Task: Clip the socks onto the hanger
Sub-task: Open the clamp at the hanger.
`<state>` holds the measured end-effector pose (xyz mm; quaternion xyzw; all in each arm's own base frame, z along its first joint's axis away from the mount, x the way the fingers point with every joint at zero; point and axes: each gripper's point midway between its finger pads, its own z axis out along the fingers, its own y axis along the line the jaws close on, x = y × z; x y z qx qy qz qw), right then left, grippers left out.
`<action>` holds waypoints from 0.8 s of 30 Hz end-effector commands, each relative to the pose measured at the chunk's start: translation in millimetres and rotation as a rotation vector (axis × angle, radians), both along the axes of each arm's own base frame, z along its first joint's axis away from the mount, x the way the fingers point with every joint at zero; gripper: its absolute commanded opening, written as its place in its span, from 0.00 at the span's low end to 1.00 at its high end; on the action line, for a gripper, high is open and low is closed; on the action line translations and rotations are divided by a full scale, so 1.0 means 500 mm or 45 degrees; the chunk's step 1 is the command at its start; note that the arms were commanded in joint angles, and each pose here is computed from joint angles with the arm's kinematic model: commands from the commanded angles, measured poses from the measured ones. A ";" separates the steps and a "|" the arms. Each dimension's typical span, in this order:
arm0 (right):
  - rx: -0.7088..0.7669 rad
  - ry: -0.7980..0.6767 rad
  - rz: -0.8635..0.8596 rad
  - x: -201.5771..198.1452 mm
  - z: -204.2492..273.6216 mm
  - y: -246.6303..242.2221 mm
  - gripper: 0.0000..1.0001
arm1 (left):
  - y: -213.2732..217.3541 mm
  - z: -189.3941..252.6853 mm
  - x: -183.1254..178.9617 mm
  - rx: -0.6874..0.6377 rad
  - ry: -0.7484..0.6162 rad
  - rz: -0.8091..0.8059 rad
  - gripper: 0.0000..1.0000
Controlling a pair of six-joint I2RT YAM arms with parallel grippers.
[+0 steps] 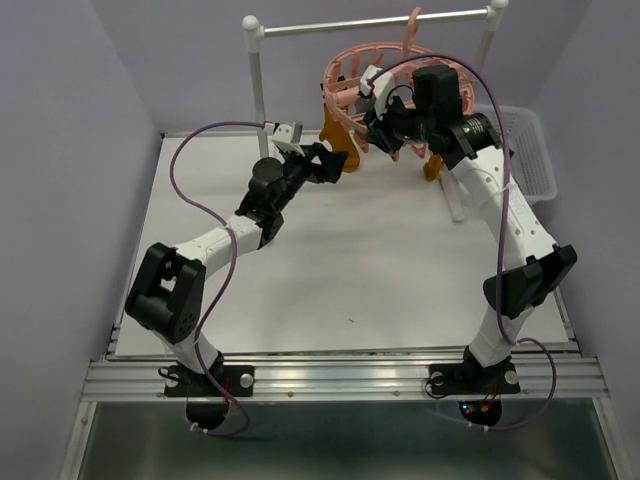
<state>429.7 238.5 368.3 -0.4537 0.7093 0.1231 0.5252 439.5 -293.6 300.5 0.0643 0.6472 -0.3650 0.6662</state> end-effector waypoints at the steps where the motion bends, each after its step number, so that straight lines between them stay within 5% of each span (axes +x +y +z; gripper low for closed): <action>1: 0.035 -0.109 -0.096 0.025 0.059 -0.019 0.15 | 0.008 0.084 -0.065 -0.009 -0.229 -0.192 0.99; 9: 0.047 -0.062 -0.127 0.020 0.048 -0.023 0.15 | 0.044 0.083 -0.072 0.046 -0.415 -0.291 0.99; 17: 0.090 -0.067 -0.212 0.035 0.053 -0.031 0.15 | 0.006 0.171 -0.061 -0.239 -0.505 -0.439 0.97; 24: 0.117 -0.065 -0.249 0.036 0.055 -0.036 0.16 | -0.013 0.201 -0.045 -0.308 -0.495 -0.483 0.97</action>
